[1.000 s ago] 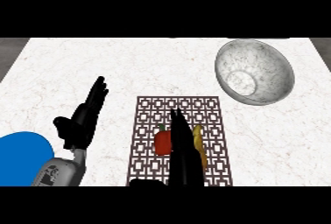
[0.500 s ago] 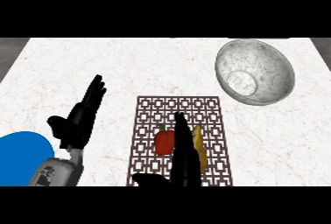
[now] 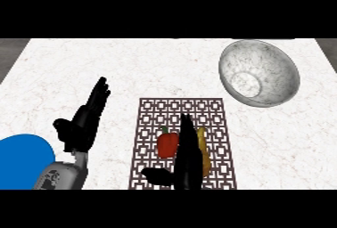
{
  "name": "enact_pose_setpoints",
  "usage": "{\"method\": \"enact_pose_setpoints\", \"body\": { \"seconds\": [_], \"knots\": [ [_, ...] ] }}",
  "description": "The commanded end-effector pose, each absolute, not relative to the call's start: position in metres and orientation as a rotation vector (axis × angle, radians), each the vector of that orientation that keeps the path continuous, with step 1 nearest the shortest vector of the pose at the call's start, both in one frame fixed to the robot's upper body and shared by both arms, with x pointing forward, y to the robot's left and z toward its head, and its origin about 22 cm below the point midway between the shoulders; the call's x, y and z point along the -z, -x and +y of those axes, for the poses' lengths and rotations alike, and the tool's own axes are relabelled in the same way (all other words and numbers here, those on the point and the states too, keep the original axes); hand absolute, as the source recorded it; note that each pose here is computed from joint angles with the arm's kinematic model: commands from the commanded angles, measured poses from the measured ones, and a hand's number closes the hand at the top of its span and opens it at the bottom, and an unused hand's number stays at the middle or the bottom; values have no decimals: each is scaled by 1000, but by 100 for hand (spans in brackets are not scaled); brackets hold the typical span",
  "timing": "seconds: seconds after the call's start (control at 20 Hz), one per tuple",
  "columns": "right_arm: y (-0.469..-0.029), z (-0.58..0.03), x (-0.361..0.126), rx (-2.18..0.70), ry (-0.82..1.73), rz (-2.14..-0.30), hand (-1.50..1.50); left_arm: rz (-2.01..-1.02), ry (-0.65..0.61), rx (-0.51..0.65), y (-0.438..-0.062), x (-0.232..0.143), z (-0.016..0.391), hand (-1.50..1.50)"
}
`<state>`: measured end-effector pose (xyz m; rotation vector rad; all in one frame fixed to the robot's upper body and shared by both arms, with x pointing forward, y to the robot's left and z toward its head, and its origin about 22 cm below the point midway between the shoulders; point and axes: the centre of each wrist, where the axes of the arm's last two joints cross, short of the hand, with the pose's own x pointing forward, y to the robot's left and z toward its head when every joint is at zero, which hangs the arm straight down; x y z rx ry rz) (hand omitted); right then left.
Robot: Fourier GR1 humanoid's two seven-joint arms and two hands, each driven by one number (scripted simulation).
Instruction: Pick the bell pepper from the placemat and place it in the bowl
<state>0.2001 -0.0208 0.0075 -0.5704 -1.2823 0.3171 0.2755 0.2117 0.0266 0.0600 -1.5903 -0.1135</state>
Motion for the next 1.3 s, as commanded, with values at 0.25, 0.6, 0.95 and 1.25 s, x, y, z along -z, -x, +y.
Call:
{"method": "enact_pose_setpoints", "body": {
  "seconds": [0.25,0.6,0.95,1.25],
  "knots": [
    [-208,-13,0,-323,563,-1177,-150,-1585,-62,127,-274,-38,219,0],
    [-215,-13,23,-597,558,-1238,150,-1587,-38,121,-286,-26,196,0],
    [-219,1,19,-553,530,-1282,150,-1578,-50,125,-278,-30,220,0],
    [-138,-29,-15,-1086,-30,-1513,150,-1588,-37,124,-275,-27,201,0]
  ]
}}
